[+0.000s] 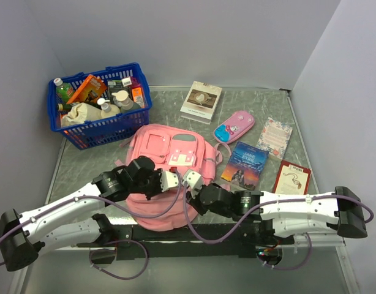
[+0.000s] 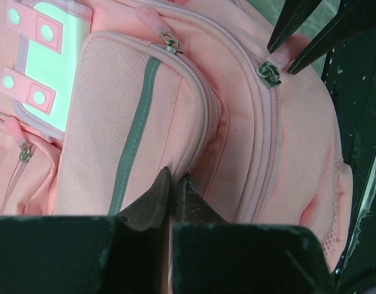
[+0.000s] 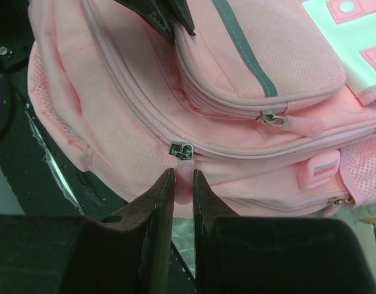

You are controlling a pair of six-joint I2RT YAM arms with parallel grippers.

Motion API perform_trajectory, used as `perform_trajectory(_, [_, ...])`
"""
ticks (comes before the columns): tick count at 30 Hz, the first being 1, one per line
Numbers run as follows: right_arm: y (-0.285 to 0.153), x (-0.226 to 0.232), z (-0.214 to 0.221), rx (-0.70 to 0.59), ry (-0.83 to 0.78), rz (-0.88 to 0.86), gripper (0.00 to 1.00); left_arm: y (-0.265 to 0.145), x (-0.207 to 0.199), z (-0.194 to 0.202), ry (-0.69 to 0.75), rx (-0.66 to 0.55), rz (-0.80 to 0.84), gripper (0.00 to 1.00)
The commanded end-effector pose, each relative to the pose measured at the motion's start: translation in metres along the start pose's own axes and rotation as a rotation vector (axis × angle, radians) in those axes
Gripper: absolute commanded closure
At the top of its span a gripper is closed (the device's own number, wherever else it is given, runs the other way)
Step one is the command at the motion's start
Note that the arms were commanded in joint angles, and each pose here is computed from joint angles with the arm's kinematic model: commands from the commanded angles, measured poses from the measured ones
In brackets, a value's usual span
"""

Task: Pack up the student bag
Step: Unzip the student bag at the center of the board.

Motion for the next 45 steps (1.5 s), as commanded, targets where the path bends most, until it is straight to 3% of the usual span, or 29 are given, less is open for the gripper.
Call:
perform_trajectory(1, [-0.005,0.033,-0.041,-0.078,0.047,-0.109,1.0,-0.004,0.038,-0.038,-0.041,-0.094,-0.21,0.99])
perform_trajectory(8, [0.011,0.059,-0.045,-0.067,-0.021,-0.117,1.0,-0.005,0.043,-0.06,-0.183,-0.092,-0.191,0.99])
perform_trajectory(15, [0.007,0.06,-0.046,-0.188,-0.066,0.035,1.0,0.003,0.026,-0.058,-0.295,-0.052,-0.071,0.99])
perform_trajectory(19, [-0.01,0.044,-0.039,-0.269,0.064,0.143,1.0,0.007,0.015,-0.056,-0.326,-0.065,-0.002,0.99])
perform_trajectory(24, [-0.025,0.03,-0.017,-0.375,0.228,0.05,1.0,0.009,0.011,-0.054,-0.346,-0.08,0.01,0.99])
perform_trajectory(36, [0.004,0.066,-0.036,-0.237,-0.014,0.021,1.0,0.015,0.019,-0.065,-0.441,-0.082,-0.021,0.99])
perform_trajectory(45, [0.026,0.089,-0.049,-0.115,-0.169,0.057,1.0,0.015,0.038,-0.103,-0.549,-0.167,-0.034,0.99])
Point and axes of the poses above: each gripper's point midway between its finger pads, its own y axis out along the fingers, its own x axis along the line the jaws close on, z = x × y, the point moved 6 cm from there along -y, back along the fingers, and after that the axes turned 6 degrees about y, right-handed, at the moved point
